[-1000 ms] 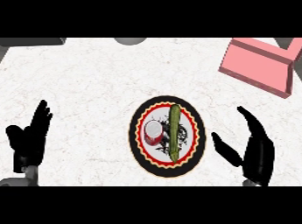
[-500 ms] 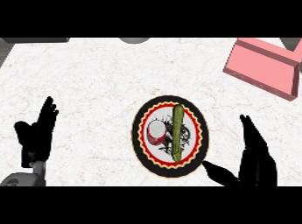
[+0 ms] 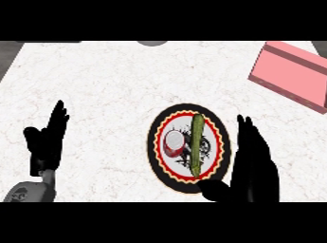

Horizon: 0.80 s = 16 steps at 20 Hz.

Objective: Pick the squash from the plate and place it in the cardboard box

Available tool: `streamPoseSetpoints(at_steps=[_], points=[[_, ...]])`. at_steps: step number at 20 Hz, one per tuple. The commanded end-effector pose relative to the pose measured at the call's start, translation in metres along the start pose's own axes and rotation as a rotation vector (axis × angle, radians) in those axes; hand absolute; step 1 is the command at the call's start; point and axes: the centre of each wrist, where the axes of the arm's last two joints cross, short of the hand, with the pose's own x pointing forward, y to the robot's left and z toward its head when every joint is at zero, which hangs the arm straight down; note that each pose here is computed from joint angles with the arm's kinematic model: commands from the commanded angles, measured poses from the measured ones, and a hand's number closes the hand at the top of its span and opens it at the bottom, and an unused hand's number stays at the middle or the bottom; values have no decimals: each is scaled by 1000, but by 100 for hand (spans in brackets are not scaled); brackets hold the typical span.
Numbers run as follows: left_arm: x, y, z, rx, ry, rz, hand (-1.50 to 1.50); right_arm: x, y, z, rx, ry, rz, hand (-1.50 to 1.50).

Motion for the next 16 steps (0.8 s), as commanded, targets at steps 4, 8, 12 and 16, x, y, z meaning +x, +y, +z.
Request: streamPoseSetpoints(at_steps=[4,8,12,16], points=[[-1,-5,6,-21,7,-10,0,21,12,-8,119,236,143,-150],[-2,-10,1,-11,-3,-2,0,35,14,-13,129,250,113,-150],[4,-2,-6,-26,6,-15,0,48,18,-29,149,251,89,-150],[-6,2,11,-32,-9,-12,0,44,25,-35,150,285,139,-150]])
